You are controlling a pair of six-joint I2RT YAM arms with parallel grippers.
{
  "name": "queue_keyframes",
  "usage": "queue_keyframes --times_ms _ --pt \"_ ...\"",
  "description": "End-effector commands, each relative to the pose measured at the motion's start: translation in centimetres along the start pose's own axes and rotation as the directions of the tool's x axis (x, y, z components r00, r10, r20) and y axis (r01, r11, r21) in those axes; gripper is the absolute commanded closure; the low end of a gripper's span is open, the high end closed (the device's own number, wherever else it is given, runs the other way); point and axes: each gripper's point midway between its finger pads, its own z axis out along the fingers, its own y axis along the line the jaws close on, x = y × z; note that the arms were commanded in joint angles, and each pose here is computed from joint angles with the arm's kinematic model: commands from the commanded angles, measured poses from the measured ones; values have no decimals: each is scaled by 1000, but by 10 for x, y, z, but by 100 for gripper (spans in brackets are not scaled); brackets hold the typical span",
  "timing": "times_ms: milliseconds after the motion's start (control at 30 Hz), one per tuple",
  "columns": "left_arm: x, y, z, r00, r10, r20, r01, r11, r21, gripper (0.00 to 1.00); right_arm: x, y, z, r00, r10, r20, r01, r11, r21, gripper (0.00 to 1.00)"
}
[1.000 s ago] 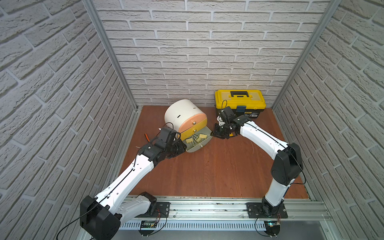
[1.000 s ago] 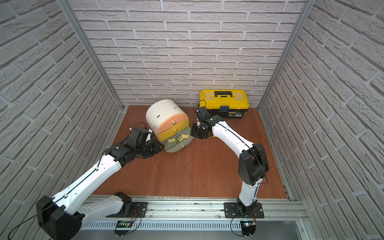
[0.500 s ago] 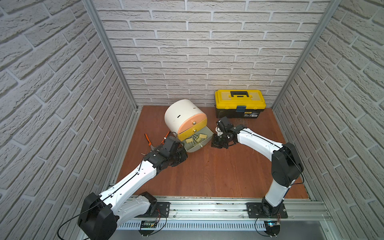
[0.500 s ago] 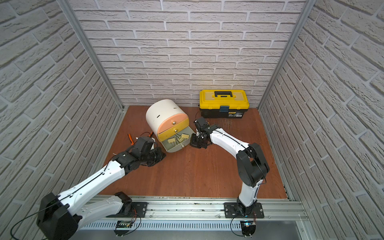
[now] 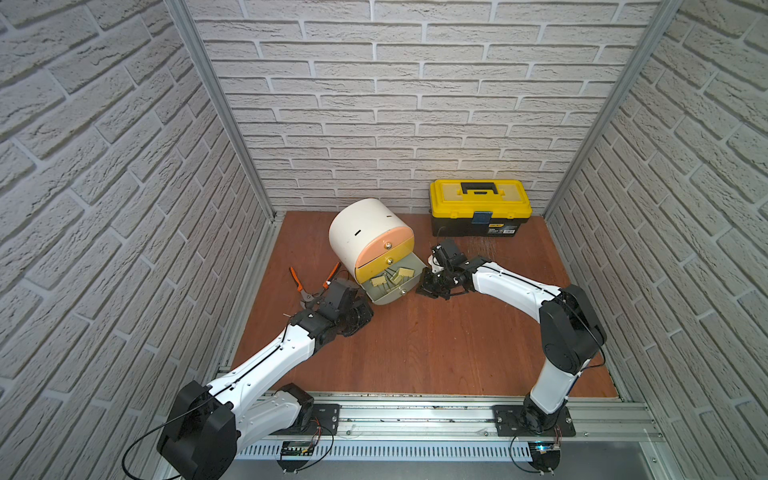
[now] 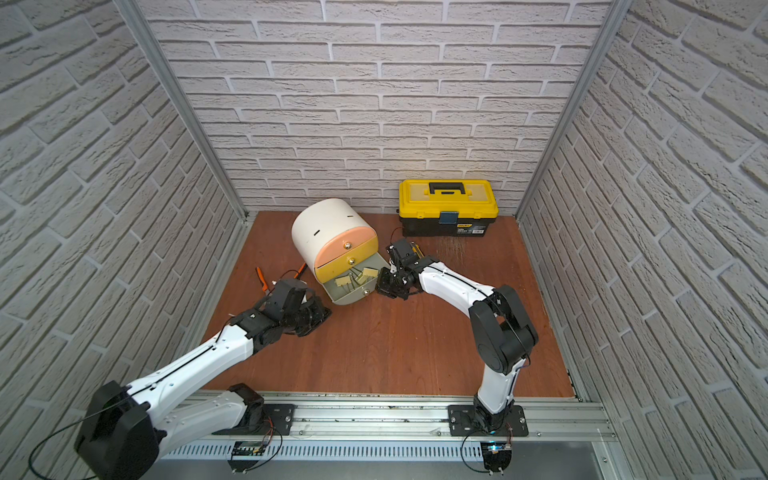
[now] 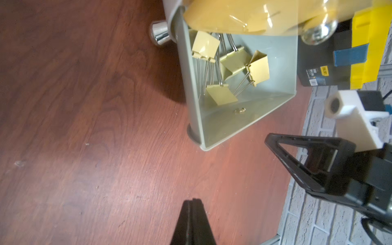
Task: Put the binder clips in the drawer according to color
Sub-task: Close the drawer in the storage box.
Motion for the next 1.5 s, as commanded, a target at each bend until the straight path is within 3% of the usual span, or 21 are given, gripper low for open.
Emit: queue_keyframes --times_ms 0,600,1467 --pt "-9 -9 5 1000 -13 22 11 998 55 100 -6 12 6 1000 15 12 -14 999 -43 98" --pt "-25 -14 25 999 -39 6 39 997 69 100 -18 26 18 1000 22 5 -21 998 -65 98" --pt "-50 -18 25 999 -44 -8 45 996 81 100 -40 55 39 999 52 -8 -52 992 -117 98"
